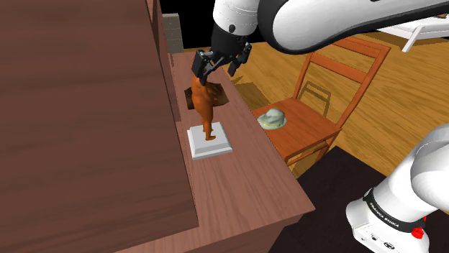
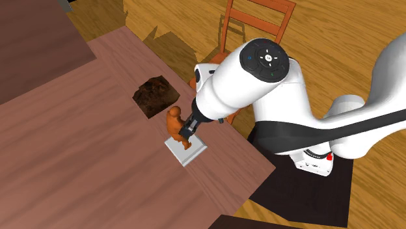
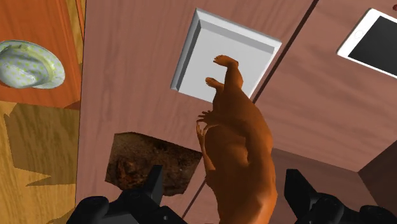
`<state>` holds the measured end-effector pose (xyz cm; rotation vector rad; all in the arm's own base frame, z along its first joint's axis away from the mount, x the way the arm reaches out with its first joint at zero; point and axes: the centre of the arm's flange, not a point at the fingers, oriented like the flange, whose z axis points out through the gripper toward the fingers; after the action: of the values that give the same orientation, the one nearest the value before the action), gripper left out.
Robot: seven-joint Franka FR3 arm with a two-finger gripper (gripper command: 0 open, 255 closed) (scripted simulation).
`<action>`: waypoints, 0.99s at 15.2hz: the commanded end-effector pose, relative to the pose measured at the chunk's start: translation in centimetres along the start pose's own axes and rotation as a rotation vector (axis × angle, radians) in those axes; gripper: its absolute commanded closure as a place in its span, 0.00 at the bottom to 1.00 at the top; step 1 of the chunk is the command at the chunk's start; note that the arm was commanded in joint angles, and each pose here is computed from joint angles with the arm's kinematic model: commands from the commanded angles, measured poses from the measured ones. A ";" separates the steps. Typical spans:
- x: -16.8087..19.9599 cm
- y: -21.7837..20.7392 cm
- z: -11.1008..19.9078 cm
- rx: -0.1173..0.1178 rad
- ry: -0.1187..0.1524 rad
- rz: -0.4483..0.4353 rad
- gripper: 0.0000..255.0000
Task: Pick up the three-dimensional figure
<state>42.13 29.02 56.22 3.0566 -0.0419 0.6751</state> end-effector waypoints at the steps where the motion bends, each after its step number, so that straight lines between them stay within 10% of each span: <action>1: 0.5 -2.1 0.7 0.005 0.014 -0.009 0.00; 10: -1.2 -2.1 4.3 0.005 0.014 -0.009 0.00; 11: -1.2 -2.1 4.3 0.005 0.014 -0.009 1.00; 15: -1.2 -2.1 4.3 0.005 0.014 -0.009 1.00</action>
<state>42.92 31.09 51.84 3.0542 -0.0254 0.6997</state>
